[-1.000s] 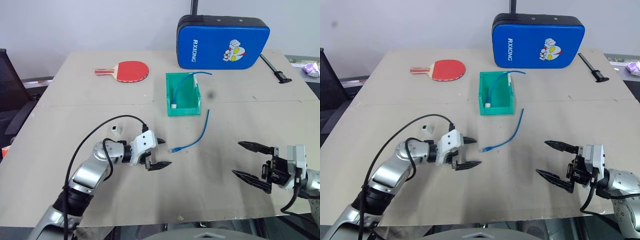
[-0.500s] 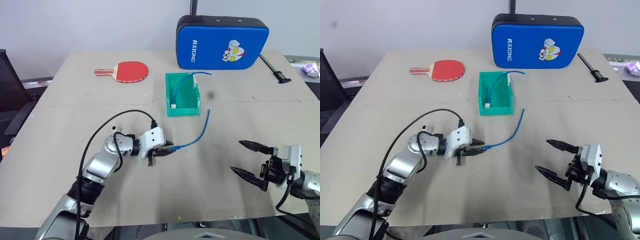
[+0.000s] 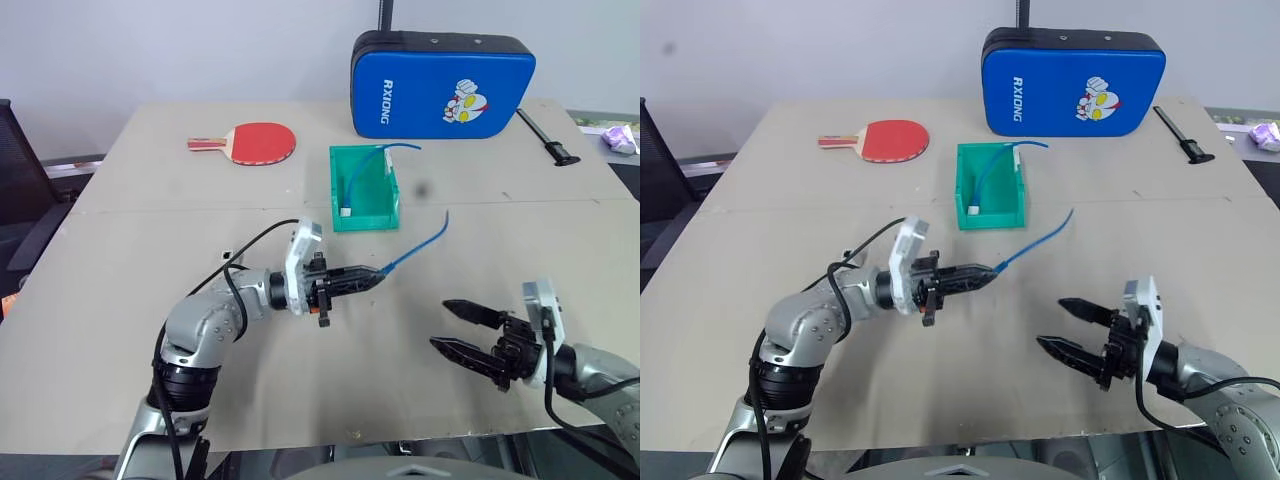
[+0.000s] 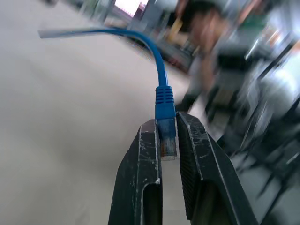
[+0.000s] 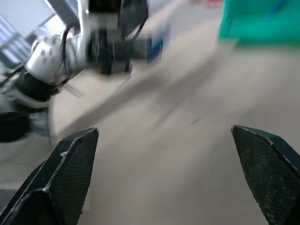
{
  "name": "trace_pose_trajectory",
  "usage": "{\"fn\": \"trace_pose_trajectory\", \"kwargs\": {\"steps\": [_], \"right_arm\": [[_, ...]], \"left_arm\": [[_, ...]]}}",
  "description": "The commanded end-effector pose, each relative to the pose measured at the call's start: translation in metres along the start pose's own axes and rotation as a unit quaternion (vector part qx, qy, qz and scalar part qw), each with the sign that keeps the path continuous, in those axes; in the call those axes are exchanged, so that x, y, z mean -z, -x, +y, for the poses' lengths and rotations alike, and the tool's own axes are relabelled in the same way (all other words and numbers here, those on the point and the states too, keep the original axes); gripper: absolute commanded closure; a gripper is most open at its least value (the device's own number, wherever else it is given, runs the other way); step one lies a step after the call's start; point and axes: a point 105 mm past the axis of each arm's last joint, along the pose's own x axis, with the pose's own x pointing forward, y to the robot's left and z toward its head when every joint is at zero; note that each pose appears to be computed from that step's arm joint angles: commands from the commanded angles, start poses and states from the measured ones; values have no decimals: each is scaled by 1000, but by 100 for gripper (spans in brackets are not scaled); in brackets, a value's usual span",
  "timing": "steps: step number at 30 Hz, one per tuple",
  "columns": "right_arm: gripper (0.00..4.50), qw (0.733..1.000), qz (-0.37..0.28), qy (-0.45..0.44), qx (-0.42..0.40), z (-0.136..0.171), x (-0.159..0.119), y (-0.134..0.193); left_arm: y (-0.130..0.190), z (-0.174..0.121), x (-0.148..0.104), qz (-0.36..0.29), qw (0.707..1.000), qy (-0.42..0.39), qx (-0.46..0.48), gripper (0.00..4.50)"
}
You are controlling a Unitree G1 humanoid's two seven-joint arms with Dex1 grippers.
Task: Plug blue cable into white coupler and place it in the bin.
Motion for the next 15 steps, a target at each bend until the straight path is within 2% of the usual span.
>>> {"fn": "trace_pose_trajectory", "kwargs": {"steps": [1, 5, 14, 15], "right_arm": [[0, 997, -68, -24, -26, 12, -33, -15], [0, 988, -126, -63, -59, 21, -58, -29], [0, 981, -150, -77, -91, 32, -73, -48], [25, 981, -151, -78, -94, 33, -73, -50]], "left_arm": [[-5, -23, -12, -26, 998, 40, 48, 448], [-10, -29, -15, -41, 995, 64, 59, 448], [-24, -31, -20, -66, 994, 69, 62, 448], [-25, -31, -20, -67, 993, 70, 63, 450]]}}
